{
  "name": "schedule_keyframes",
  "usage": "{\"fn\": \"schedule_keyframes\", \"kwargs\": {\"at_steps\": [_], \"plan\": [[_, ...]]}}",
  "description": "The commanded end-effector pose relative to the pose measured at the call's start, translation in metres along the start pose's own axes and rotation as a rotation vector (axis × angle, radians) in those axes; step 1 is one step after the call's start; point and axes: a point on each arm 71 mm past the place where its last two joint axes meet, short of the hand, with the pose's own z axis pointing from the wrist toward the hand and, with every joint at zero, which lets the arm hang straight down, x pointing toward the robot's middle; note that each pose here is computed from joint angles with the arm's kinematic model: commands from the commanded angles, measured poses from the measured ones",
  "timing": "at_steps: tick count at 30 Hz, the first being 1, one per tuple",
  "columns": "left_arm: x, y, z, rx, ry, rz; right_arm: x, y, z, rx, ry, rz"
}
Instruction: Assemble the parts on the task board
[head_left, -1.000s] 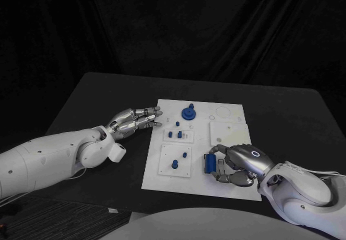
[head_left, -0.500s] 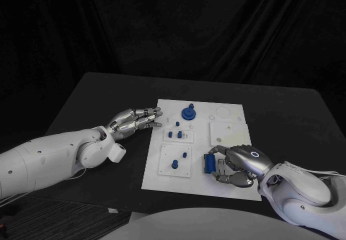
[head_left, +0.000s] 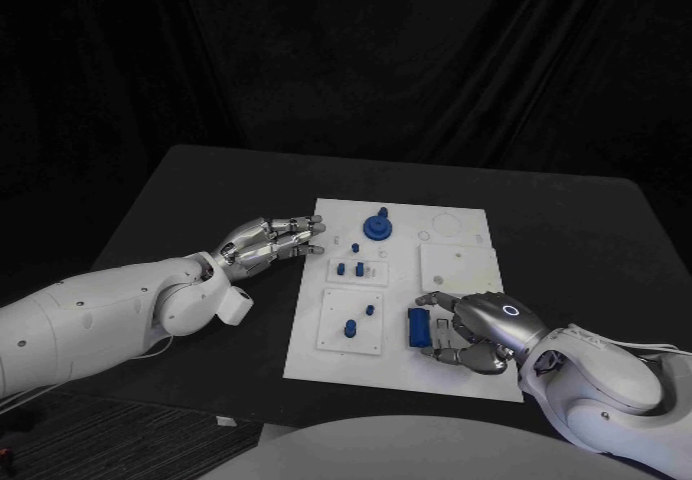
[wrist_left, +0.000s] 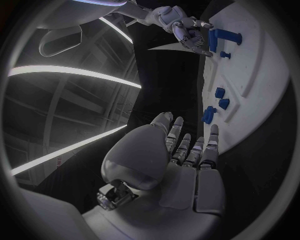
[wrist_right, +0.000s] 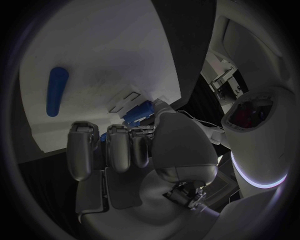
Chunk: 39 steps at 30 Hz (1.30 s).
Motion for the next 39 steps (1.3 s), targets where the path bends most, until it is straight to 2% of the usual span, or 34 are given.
{"fn": "schedule_keyframes", "kwargs": {"at_steps": [1,15,18,31,39], "plan": [[0.0018,0.0000,0.0006,0.010,0.010,-0.014,-0.0005,-0.0010,-0.0008,0.017,-0.019,0.004],[0.0017,0.0014,0.0003,0.006,0.011,-0.016,-0.0085,0.0012,-0.0042,-0.016,-0.114,0.037],[0.0018,0.0016,0.0003,0.005,0.012,-0.017,-0.0088,0.0013,-0.0042,-0.018,-0.119,0.039],[0.0023,0.0021,0.0003,0.004,0.013,-0.018,-0.0035,0.0006,-0.0008,0.003,-0.060,0.019],[0.0028,0.0023,0.0005,0.004,0.015,-0.020,-0.0016,0.0012,0.0011,0.007,-0.043,0.013]]}}
